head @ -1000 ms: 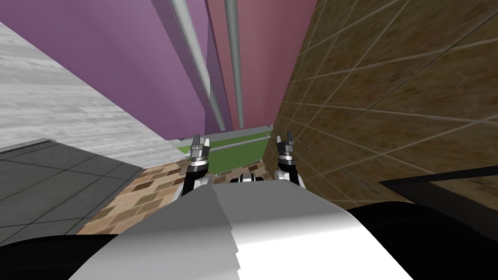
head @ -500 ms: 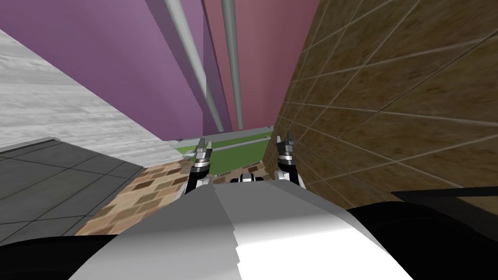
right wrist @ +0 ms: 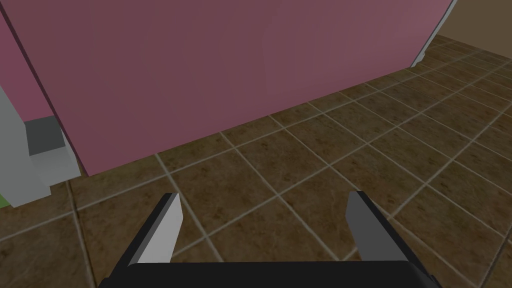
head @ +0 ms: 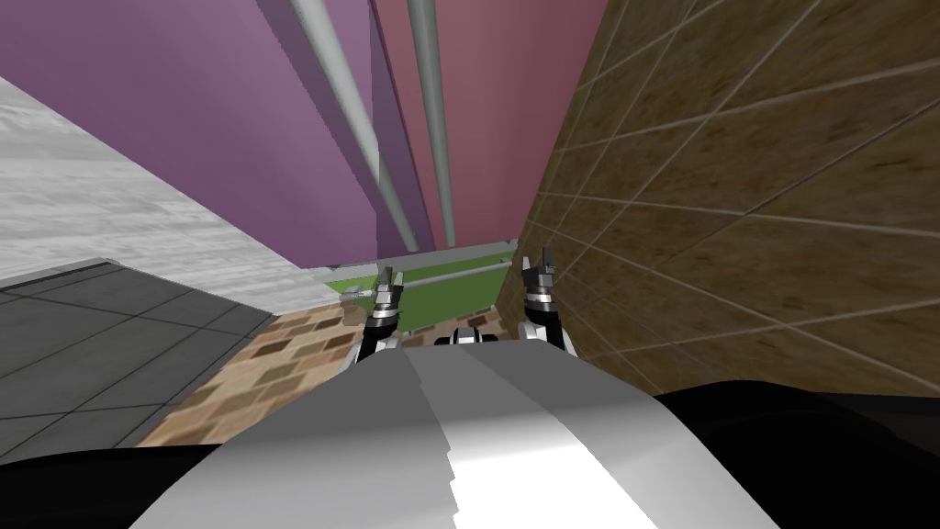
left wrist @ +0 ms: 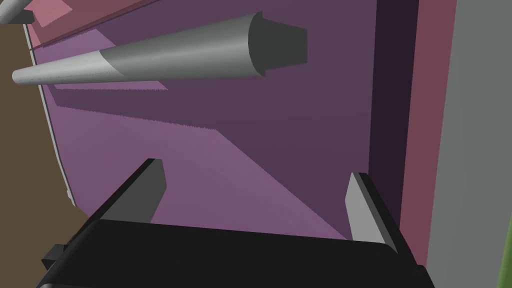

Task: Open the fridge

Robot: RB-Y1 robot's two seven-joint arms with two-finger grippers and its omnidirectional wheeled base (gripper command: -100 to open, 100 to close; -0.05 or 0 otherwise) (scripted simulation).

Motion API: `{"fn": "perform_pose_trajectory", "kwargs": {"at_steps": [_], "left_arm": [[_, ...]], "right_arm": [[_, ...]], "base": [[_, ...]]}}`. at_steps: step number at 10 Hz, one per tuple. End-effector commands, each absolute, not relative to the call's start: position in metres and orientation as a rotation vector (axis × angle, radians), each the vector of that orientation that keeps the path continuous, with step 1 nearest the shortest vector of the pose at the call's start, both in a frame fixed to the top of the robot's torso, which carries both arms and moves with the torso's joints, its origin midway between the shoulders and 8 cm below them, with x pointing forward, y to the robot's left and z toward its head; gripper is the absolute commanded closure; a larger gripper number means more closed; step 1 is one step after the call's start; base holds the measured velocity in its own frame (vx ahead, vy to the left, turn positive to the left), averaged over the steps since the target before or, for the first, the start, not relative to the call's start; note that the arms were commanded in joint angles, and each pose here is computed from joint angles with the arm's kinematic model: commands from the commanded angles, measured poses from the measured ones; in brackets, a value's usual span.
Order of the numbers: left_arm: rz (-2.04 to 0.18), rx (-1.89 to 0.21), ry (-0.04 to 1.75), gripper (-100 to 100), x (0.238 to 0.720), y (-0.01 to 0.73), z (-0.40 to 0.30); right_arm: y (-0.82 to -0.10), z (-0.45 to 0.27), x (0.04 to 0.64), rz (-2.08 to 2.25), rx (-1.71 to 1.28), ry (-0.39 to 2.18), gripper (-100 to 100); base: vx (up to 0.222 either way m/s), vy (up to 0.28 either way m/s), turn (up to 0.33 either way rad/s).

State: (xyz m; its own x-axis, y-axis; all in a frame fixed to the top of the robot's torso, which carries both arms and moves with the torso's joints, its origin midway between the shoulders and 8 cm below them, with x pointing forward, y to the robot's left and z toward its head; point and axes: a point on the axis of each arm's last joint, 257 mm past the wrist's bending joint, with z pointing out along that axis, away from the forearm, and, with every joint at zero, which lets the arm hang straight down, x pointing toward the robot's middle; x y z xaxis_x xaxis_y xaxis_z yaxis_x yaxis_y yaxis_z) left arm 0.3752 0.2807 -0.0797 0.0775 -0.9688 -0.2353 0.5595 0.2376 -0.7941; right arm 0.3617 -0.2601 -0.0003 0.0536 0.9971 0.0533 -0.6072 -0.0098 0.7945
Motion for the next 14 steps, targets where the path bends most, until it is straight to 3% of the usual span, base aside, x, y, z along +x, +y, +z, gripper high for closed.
{"fn": "perform_pose_trajectory", "kwargs": {"at_steps": [1, 14], "left_arm": [[-1.248, -0.592, 0.874, -100, 0.376, 0.286, -0.098], [-1.227, -0.646, 0.91, -100, 0.373, 0.301, -0.181]], "right_arm": [[-0.26, 0.0, 0.362, 1.424, 0.772, 0.656, 0], [-0.26, 0.0, 0.362, 1.424, 0.772, 0.656, 0]], "base": [[0.048, -0.031, 0.052], [0.045, -0.041, 0.035]]}}
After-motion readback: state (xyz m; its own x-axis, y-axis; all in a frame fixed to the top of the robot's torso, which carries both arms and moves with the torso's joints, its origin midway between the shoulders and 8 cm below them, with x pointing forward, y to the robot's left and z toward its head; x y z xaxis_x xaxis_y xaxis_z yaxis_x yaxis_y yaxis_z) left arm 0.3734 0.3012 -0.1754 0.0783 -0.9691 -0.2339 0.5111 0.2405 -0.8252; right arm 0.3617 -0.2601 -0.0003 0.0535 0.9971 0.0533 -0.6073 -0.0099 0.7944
